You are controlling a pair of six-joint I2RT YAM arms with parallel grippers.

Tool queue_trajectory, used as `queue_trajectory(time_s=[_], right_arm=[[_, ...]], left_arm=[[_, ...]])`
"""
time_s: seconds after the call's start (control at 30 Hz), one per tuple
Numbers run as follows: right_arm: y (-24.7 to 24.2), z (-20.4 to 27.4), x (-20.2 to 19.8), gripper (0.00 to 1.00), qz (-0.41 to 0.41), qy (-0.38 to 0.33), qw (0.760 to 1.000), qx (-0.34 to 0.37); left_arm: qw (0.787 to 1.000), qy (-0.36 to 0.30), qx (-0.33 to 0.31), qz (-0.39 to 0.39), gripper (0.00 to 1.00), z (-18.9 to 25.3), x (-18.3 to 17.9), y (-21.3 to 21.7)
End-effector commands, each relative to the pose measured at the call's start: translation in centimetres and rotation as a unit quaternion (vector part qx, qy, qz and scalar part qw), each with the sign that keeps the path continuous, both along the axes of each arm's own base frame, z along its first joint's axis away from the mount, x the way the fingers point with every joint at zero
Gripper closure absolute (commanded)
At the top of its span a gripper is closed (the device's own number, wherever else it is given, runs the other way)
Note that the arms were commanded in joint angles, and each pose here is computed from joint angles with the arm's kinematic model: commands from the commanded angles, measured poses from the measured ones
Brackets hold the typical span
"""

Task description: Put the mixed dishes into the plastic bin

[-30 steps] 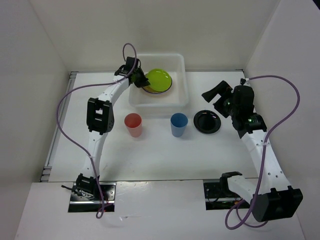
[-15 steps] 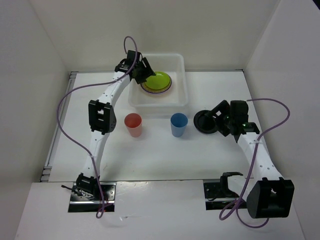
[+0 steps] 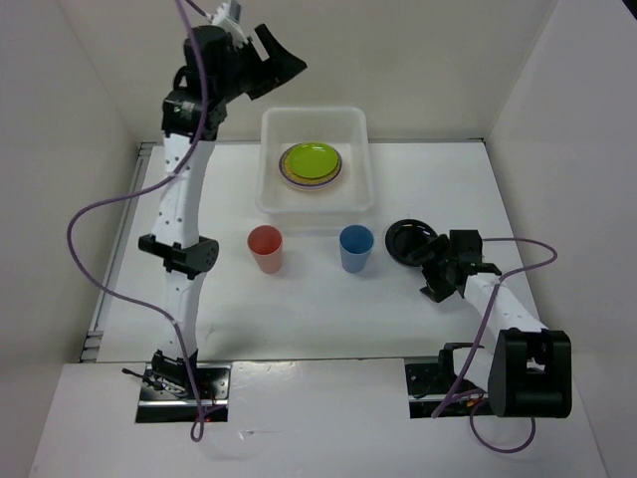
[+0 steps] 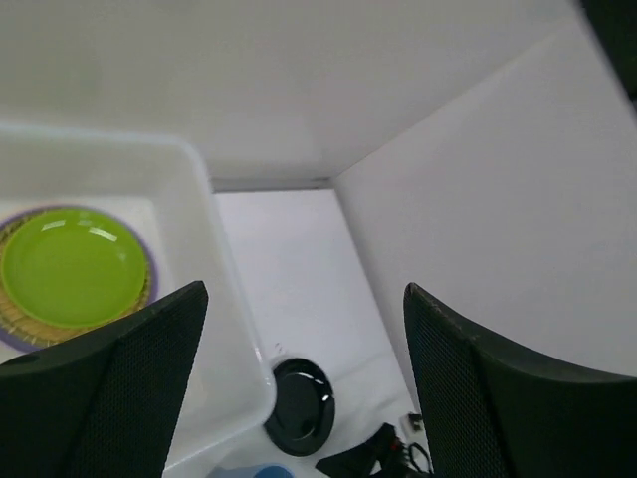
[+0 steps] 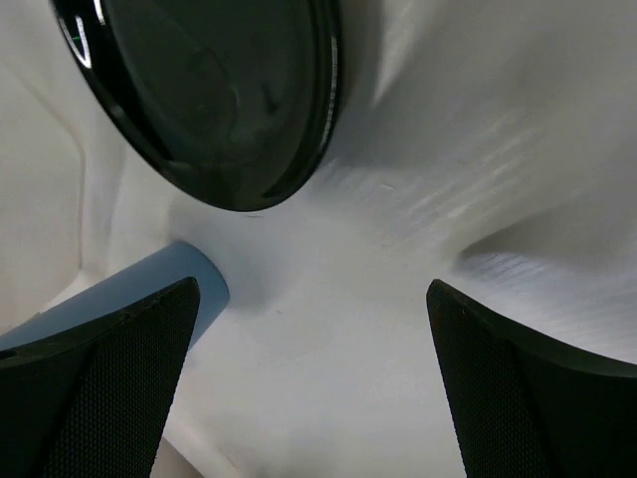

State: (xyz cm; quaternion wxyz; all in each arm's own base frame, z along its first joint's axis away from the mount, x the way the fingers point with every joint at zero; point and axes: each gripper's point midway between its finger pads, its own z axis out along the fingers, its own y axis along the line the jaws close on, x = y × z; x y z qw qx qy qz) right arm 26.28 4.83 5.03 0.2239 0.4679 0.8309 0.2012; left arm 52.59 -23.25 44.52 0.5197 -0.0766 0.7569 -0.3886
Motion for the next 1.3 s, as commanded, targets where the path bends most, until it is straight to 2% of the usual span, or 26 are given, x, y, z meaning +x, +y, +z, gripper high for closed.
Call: queue_trajectory(time_s=[0.0, 0.23, 0.33, 0.43, 0.57, 0.67, 0.73, 1.07, 1.2, 1.27], right_arm=[[0.1, 0.7, 1.8, 0.01, -0.031, -0.045, 0.998, 0.024], [-1.0, -1.3, 2.0, 0.05, -0.117, -0.064, 0.990, 0.048], [-1.6, -0.4, 2.2, 0.08, -0.161, -0.097, 0.980, 0.065], [-3.1, 1.1, 2.4, 0.13, -0.218, -0.137, 0.963, 0.071], [-3.8, 0.5, 2.9, 0.14, -0.214, -0.122, 0.967, 0.065], [-3.4, -0.8, 3.5, 0.15, -0.196, -0.094, 0.974, 0.070], [-3.5, -0.4, 4.6, 0.17, -0.195, -0.104, 0.972, 0.077], [-3.3, -1.1, 8.5, 0.28, -0.181, -0.092, 0.975, 0.093], [-3.4, -1.8, 9.3, 0.37, -0.185, -0.083, 0.975, 0.095], [-3.5, -1.1, 10.2, 0.46, -0.181, -0.093, 0.975, 0.093]], left_arm=[[0.997, -0.078, 0.010, -0.027, 0.14, 7.6, -7.1, 1.5], [0.985, -0.165, -0.004, -0.039, 0.10, 15.6, -16.4, 4.2], [0.979, -0.198, -0.018, -0.045, 0.07, 18.4, -20.6, 5.4], [0.971, -0.235, -0.029, -0.017, 0.05, 21.2, -24.6, 7.7], [0.964, -0.263, -0.033, 0.010, 0.03, 23.0, -29.0, 9.8], [0.971, -0.237, -0.026, 0.009, 0.03, 21.7, -29.4, 9.9], [0.975, -0.220, -0.016, 0.003, 0.03, 20.6, -29.3, 9.7], [0.973, -0.230, -0.020, 0.029, 0.02, 21.2, -32.4, 11.4], [0.974, -0.222, -0.008, 0.047, 0.01, 20.5, -32.4, 12.1], [0.973, -0.226, -0.009, 0.055, 0.01, 20.7, -32.7, 12.5]])
